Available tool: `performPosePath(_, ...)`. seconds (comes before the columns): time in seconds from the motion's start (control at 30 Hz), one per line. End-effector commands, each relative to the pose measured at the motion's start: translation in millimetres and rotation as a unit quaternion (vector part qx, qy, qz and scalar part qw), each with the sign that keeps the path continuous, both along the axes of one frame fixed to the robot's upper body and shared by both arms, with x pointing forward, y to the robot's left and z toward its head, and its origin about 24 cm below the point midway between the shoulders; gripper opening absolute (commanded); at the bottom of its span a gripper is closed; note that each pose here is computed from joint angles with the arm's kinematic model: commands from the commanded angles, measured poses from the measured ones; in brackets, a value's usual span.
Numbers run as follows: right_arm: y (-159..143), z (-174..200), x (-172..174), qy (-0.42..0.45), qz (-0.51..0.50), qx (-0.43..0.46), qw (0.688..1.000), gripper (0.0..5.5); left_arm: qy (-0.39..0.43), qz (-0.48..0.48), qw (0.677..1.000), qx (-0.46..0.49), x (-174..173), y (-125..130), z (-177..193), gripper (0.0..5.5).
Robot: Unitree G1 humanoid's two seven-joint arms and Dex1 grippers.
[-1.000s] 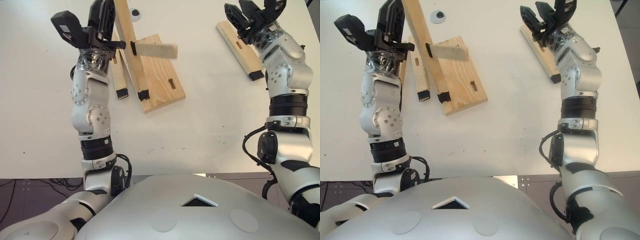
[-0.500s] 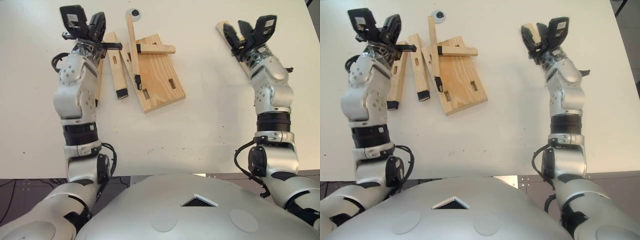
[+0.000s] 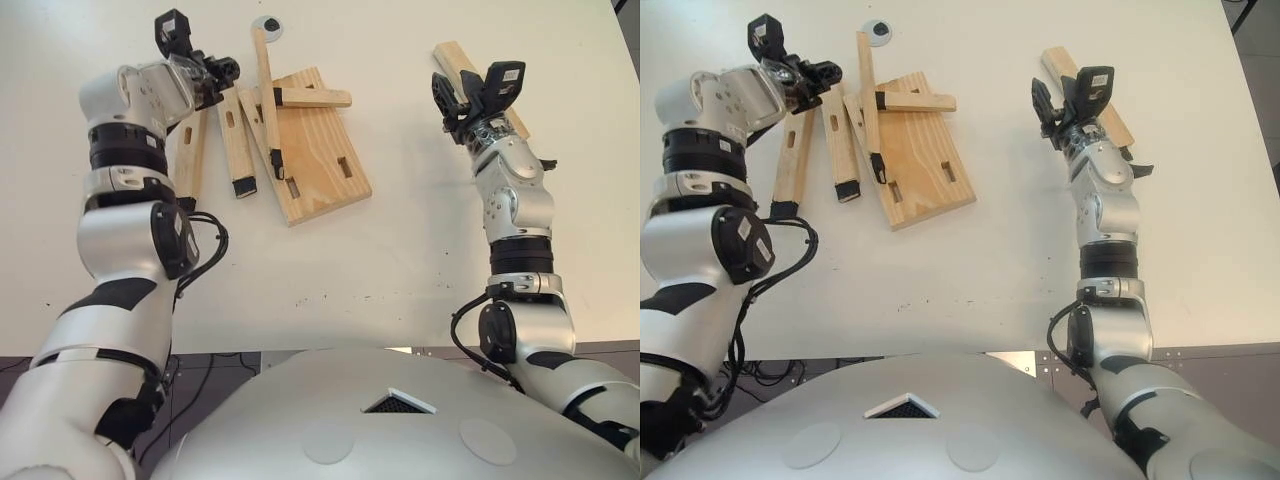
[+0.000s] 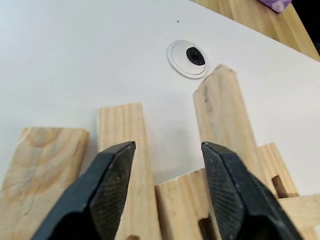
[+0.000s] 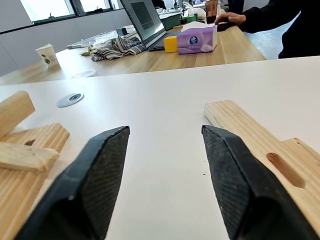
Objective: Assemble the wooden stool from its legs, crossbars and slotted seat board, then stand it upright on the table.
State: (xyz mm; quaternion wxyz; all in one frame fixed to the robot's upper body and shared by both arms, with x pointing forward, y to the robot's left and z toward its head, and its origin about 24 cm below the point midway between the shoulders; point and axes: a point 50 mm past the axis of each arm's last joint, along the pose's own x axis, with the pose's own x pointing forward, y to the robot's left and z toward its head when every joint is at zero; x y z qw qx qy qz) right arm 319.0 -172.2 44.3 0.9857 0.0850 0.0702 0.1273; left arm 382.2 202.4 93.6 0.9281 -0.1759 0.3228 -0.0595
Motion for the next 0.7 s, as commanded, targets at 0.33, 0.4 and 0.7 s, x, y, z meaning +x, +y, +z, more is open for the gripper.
performPosePath(0.33,17,-18,-7,0.008,-0.027,0.022,0.999,2.66,0.000,-0.038,0.998,0.056,14,-28,6,2.91)
performPosePath(0.4,17,-19,-7,0.008,-0.032,0.023,0.999,2.66,0.006,-0.035,0.998,0.059,13,-28,-1,2.91)
performPosePath(0.7,19,-21,-7,0.009,-0.044,0.031,0.999,2.66,0.006,-0.038,0.995,0.089,12,-23,-4,2.91)
